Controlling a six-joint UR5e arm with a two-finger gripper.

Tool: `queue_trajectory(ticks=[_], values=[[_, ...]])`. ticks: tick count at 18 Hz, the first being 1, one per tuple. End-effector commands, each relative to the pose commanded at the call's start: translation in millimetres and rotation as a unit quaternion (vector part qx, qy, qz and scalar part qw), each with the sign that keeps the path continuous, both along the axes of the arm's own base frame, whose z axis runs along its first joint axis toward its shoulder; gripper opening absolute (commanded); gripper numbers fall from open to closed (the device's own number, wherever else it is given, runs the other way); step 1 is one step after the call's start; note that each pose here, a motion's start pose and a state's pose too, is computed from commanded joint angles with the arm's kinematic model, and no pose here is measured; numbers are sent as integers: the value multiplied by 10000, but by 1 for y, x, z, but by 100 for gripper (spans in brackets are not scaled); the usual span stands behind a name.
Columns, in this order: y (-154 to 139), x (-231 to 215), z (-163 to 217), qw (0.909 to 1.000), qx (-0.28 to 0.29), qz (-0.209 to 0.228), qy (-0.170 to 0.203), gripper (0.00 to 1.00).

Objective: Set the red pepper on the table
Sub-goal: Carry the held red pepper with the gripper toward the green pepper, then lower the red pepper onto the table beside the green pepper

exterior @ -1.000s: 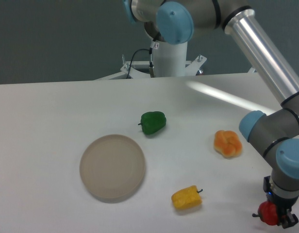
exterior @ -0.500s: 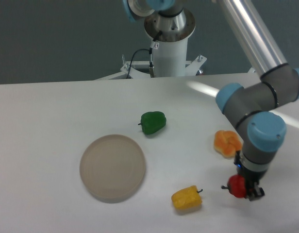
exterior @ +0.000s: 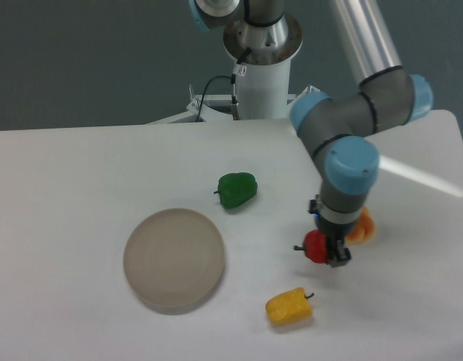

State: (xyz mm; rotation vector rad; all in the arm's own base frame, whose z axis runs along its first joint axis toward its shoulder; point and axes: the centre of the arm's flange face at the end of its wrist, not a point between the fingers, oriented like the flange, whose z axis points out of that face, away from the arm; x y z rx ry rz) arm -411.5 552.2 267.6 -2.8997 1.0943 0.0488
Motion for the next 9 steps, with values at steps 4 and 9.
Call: queue_trajectory(ticks=[4, 9], values=[[15, 20, -2, 9995, -4, 314, -36, 58], [14, 9, -14, 9999, 41, 122, -28, 58]])
